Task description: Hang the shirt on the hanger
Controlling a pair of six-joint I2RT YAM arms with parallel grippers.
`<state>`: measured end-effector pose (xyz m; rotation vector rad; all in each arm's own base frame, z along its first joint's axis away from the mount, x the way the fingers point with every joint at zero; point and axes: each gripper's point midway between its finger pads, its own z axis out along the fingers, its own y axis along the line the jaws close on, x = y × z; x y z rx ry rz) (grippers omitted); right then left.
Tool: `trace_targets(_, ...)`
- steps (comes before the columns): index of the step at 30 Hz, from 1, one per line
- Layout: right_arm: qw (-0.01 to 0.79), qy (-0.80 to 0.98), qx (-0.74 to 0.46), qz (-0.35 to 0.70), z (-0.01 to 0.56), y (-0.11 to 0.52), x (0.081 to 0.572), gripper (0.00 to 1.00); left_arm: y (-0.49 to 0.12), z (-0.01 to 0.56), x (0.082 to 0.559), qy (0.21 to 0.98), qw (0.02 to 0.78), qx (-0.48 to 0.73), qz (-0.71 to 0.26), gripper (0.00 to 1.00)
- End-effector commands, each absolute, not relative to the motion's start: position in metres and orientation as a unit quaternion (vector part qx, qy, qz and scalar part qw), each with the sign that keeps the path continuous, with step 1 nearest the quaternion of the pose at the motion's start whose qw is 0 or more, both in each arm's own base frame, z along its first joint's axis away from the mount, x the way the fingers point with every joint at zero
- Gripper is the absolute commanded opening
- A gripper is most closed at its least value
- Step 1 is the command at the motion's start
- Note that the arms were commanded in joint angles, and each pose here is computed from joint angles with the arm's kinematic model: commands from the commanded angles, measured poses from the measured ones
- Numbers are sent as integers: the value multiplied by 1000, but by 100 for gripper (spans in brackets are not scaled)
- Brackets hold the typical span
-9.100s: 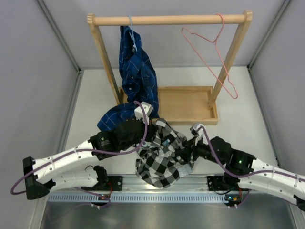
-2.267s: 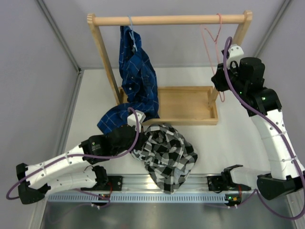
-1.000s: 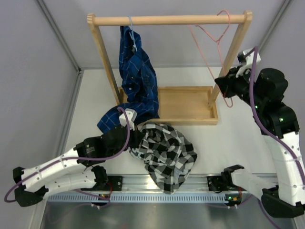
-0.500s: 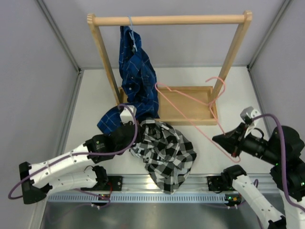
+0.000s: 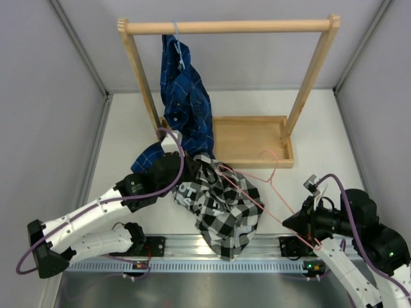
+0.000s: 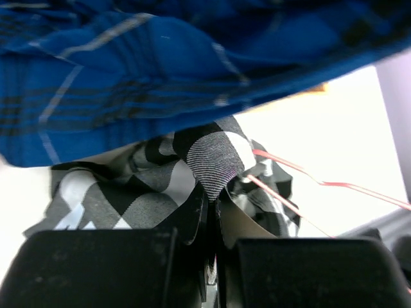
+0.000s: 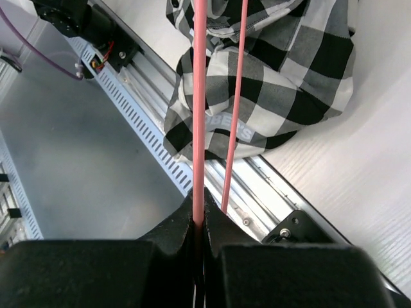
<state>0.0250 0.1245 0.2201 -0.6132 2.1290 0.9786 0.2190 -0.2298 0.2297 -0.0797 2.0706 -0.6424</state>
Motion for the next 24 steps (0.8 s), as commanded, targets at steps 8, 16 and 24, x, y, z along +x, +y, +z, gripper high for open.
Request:
trace_targets(8, 363, 792, -270, 410, 252, 132, 15, 0, -262, 262, 217, 817, 467, 2, -338, 0)
trace_targets(16, 390, 792, -275, 380, 263, 116, 9, 0, -259, 259, 223, 823, 471, -3, -317, 0)
trace_targets(24, 350, 796, -284, 404, 247, 128, 10, 0, -272, 276, 213, 815, 460, 32, -351, 0)
